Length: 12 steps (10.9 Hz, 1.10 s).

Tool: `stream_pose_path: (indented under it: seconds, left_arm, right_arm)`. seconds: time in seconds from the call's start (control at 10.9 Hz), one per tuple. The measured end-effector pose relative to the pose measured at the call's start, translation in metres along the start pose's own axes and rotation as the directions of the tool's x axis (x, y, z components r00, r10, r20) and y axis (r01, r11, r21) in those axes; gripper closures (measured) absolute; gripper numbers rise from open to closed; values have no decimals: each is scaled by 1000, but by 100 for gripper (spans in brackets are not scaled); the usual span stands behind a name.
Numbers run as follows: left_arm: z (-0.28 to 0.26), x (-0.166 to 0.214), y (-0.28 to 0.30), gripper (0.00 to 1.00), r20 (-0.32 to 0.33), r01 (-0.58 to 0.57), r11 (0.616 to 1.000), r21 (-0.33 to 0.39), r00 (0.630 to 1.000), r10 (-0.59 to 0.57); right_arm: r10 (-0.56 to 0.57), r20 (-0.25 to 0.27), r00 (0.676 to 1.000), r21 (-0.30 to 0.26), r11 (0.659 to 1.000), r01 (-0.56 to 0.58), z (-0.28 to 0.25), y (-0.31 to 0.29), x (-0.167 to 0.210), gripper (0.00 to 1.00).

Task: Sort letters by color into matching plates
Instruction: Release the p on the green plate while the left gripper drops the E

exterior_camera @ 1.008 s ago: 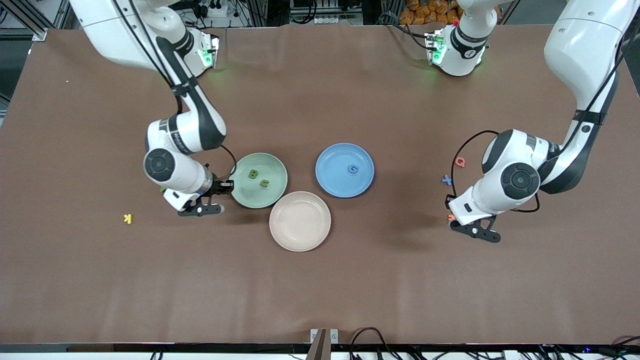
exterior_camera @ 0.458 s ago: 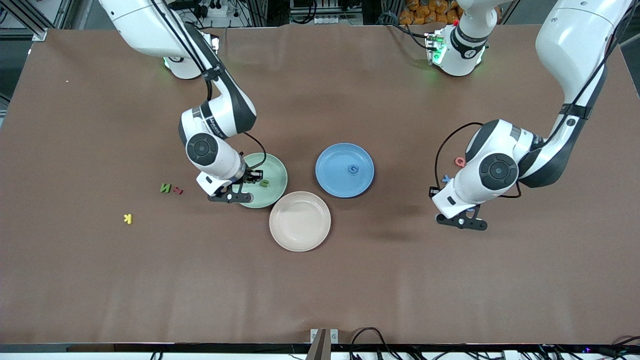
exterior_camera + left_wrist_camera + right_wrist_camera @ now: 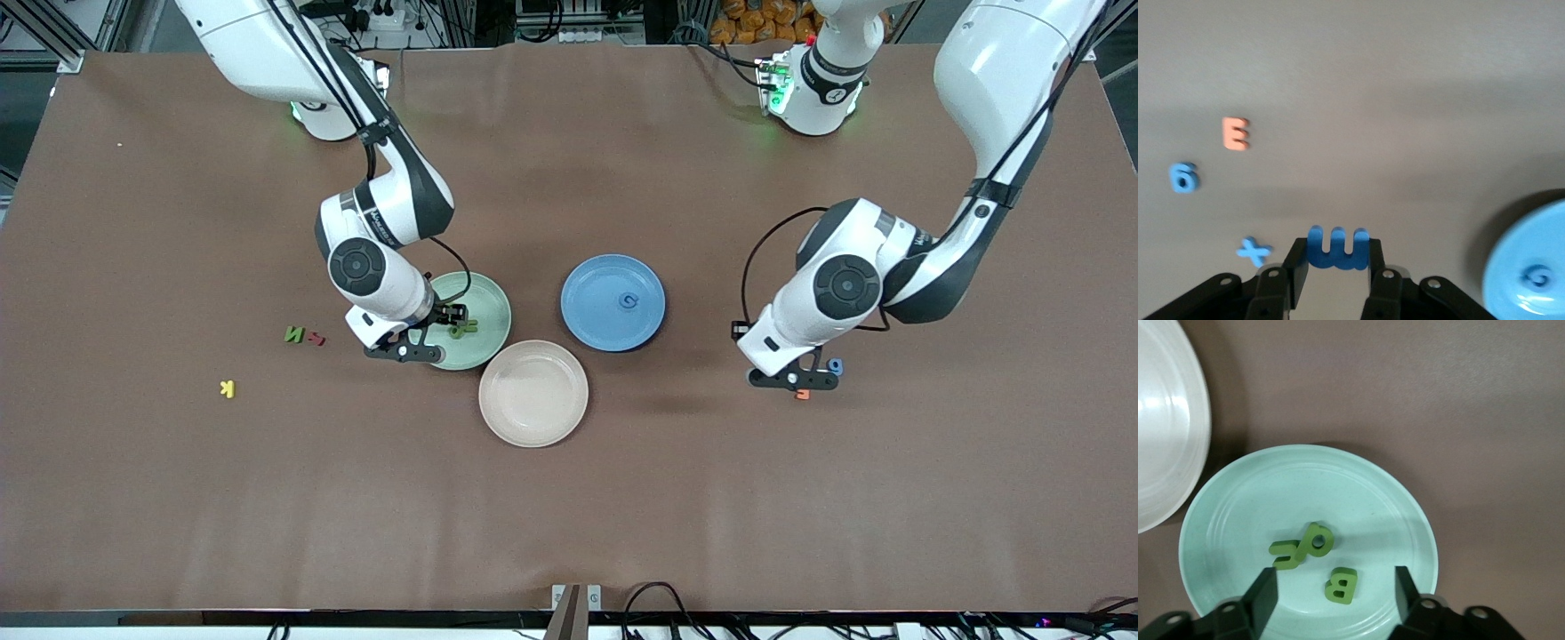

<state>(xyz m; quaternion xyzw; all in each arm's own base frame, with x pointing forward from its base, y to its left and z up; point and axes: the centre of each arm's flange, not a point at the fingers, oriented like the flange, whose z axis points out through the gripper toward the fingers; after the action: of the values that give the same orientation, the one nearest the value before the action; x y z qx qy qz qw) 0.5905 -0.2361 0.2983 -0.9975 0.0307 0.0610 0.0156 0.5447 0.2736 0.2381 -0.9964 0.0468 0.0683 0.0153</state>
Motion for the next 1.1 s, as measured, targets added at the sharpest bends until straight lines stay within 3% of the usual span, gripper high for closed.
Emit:
stream_pose_path:
  seconds: [0.18, 0.46, 0.82, 1.1]
  left_arm:
    - [-1, -11, 27, 59, 19, 65, 998, -27, 998, -64]
    - [2, -26, 65, 59, 30, 166, 985, -38, 986, -165]
    - [17, -36, 100, 59, 38, 273, 959, -71, 962, -271]
    - [26, -47, 130, 59, 44, 337, 936, -98, 942, -334]
  right_arm:
    - [7, 0, 1000, -6, 1000, -7, 0, 7, 4, 1]
    - [-78, 7, 997, -28, 997, 78, -3, 42, 21, 0]
    - [-99, 4, 995, -83, 992, 99, -9, 117, 52, 0]
    - [-121, 6, 993, -88, 989, 121, -18, 185, 70, 0]
